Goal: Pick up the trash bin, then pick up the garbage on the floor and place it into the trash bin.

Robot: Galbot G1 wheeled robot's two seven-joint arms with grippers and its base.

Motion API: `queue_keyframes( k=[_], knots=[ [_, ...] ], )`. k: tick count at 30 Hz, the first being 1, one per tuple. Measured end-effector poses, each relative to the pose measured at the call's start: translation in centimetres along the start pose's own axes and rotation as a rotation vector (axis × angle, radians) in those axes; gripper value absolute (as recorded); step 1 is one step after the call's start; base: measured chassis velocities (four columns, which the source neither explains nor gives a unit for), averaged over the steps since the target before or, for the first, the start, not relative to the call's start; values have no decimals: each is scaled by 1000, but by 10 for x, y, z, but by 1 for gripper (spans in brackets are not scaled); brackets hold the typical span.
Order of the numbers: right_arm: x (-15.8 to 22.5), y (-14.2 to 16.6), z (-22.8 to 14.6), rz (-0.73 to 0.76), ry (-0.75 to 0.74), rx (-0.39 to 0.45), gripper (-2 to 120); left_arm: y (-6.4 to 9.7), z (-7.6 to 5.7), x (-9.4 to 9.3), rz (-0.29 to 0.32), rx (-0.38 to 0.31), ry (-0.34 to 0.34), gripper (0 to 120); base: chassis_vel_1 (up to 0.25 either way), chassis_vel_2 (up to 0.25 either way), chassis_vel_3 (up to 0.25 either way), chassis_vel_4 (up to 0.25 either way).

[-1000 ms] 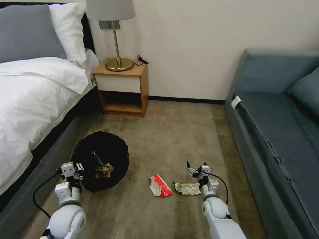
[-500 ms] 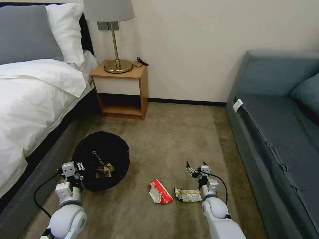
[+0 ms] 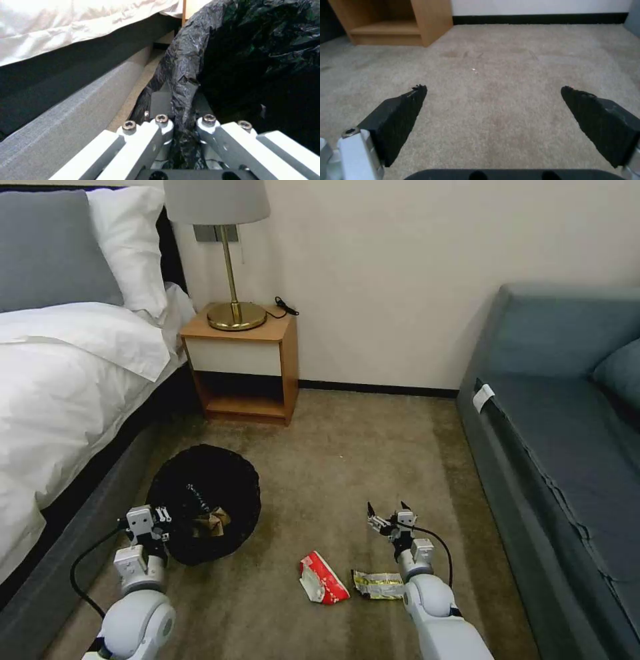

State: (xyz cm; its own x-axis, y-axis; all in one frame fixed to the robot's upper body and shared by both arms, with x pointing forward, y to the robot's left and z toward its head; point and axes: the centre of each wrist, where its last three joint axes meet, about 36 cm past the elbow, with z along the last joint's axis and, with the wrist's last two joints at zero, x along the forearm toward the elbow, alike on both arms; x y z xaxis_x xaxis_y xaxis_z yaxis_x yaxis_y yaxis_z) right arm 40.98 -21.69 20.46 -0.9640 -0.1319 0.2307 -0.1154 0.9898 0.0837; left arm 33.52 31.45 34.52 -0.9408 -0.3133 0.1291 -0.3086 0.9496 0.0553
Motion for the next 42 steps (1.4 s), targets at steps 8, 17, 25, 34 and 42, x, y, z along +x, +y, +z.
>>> queue_keyframes(
  k=[8, 17, 25, 34, 42],
  knots=[
    [-17, 3, -12, -52, 0, 39, 100, 4, 2, 0, -10, -5, -1, 2, 0, 0, 0, 0],
    [-15, 65, -33, -388, 71, 39, 100, -1, -3, 7, -23, -8, -14, 2, 0, 0, 0, 0],
    [6, 93, -12, -510, 146, 106, 100, -14, -12, 13, -22, -2, -15, 2, 0, 0, 0, 0],
    [21, 105, 22, -601, 242, 197, 100, -23, -18, 18, -21, 8, -9, 2, 0, 0, 0, 0],
    [27, 111, 35, -658, 262, 261, 100, -22, -19, 19, -28, 11, -10, 2, 0, 0, 0, 0]
  ],
)
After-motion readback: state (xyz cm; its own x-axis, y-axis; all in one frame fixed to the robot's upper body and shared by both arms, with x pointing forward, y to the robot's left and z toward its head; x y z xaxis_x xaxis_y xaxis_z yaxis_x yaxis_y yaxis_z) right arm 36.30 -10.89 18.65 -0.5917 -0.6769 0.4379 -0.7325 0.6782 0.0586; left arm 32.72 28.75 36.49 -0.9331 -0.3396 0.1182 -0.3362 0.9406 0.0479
